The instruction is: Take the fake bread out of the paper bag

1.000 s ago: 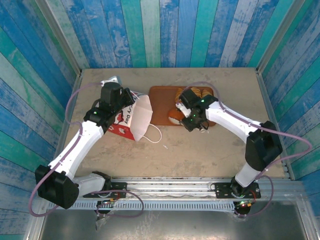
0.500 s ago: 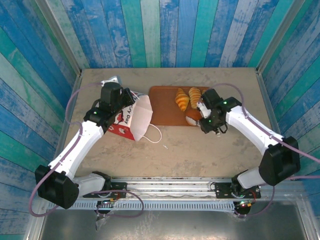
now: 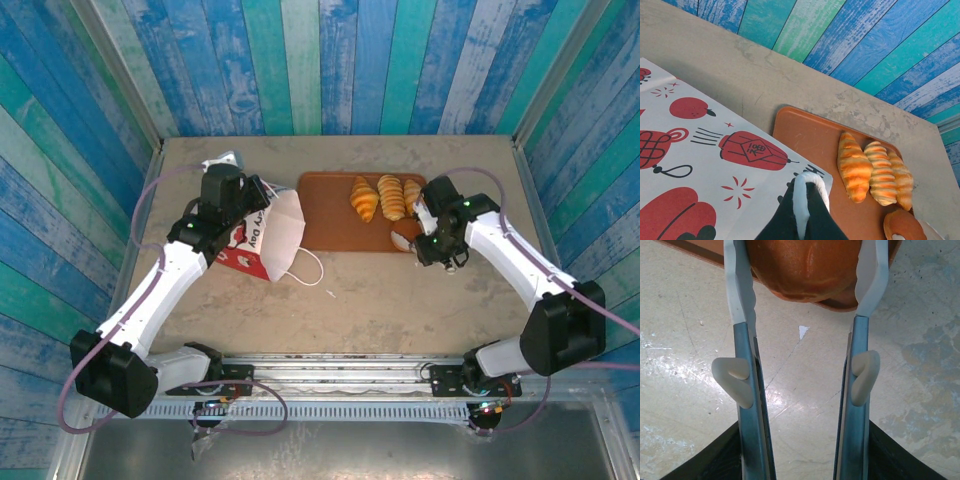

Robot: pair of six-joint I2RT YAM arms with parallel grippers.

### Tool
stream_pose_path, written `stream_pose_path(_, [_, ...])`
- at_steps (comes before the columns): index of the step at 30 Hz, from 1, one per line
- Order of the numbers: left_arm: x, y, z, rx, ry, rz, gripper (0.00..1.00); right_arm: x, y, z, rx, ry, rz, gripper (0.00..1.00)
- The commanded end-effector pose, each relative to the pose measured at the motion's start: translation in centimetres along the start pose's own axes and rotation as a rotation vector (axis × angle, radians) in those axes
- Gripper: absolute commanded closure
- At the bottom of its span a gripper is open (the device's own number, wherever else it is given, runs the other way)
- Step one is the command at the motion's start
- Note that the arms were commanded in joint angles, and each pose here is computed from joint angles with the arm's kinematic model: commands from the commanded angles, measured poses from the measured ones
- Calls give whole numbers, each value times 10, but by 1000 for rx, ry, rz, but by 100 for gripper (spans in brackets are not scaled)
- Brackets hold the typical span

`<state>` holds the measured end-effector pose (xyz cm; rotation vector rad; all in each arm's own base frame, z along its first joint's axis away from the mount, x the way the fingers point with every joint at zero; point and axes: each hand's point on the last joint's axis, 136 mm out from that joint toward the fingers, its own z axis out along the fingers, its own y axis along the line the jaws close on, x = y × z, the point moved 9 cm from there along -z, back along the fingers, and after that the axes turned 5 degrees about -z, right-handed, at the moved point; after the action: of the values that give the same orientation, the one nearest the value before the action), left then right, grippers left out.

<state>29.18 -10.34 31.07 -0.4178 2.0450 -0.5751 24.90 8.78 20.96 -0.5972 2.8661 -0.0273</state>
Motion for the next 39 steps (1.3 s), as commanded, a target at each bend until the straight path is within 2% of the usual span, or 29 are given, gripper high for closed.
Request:
stream_pose_path(1, [-4, -4, -4, 25, -28, 5, 100, 3, -3, 7, 28, 30, 9, 46])
stream_pose_path(14, [-4, -4, -4, 27, -27, 2, 100, 4, -8, 7, 86, 21, 26, 42])
stream_pose_path(28, [-4, -5, -4, 31, -23, -2, 100, 0, -3, 19, 30, 7, 40, 42])
stream_pose_path(39, [-5, -5, -7, 32, -27, 4, 100, 3, -8, 6, 77, -20, 45, 41])
